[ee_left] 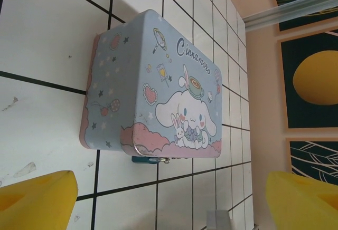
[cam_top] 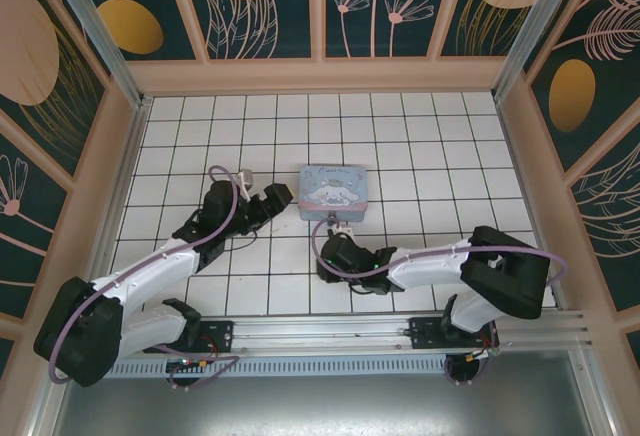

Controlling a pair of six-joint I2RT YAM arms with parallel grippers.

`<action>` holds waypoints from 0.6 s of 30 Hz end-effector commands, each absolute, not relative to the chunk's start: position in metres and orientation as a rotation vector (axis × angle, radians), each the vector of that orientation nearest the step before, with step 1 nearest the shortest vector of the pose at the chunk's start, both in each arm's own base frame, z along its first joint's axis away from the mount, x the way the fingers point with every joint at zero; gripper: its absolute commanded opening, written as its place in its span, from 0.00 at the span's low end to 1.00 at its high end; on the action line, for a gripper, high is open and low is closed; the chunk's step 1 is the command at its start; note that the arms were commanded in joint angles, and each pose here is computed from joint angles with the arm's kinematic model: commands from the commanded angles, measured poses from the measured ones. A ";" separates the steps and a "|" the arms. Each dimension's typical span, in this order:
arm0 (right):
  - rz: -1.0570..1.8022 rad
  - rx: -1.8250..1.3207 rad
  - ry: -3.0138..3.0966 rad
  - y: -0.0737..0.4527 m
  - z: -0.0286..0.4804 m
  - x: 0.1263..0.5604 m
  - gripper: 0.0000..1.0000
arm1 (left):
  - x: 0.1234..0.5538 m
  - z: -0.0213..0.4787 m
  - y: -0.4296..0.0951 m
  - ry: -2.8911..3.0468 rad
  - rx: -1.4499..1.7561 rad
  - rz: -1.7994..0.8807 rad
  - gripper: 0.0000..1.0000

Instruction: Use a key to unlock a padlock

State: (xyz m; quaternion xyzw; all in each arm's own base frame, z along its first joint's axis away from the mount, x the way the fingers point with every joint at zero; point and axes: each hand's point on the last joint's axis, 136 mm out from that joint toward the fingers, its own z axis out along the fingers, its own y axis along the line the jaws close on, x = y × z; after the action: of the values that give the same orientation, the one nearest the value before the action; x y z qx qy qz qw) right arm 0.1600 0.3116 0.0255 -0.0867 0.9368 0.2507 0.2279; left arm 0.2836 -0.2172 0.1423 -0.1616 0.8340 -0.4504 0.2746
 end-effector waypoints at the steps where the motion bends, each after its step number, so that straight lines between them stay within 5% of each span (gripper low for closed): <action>1: 0.615 -0.244 2.573 0.309 0.028 0.164 0.56 | 0.286 0.144 -0.216 2.225 -0.414 -1.212 0.92; 18: 0.440 0.202 2.705 0.268 0.037 0.142 0.57 | 0.290 0.147 -0.218 2.207 -0.418 -1.229 0.92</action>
State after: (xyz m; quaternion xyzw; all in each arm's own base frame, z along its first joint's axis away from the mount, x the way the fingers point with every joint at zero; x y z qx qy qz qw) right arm 0.1474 0.2789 0.0359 0.0065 0.9603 0.1838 0.2096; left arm 0.2847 -0.2183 0.1435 -0.1600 0.8322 -0.4534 0.2762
